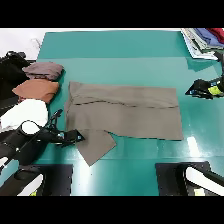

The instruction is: Fold the shirts.

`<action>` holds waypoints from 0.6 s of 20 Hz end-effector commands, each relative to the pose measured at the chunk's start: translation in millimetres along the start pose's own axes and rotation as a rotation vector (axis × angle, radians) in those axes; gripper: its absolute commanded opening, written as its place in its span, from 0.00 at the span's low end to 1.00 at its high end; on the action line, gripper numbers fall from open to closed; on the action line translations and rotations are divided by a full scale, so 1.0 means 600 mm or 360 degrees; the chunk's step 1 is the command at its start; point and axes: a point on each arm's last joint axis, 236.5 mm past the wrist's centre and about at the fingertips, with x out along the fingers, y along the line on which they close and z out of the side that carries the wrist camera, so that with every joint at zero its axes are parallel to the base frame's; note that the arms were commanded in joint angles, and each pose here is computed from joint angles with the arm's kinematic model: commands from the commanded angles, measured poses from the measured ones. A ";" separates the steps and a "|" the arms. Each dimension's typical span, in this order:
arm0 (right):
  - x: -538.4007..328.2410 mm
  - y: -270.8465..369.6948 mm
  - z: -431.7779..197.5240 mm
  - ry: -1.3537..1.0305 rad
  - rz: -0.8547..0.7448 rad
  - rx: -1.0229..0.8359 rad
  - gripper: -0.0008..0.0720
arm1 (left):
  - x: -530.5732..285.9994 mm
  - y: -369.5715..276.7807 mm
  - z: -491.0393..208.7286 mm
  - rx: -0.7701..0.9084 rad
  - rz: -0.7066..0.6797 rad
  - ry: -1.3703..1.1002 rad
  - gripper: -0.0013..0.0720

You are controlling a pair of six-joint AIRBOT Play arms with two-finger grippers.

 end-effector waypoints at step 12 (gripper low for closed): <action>0.130 -0.167 -0.283 0.0634 0.0134 0.0894 0.61 | -0.025 -0.060 0.018 0.0184 -0.0064 -0.0014 0.06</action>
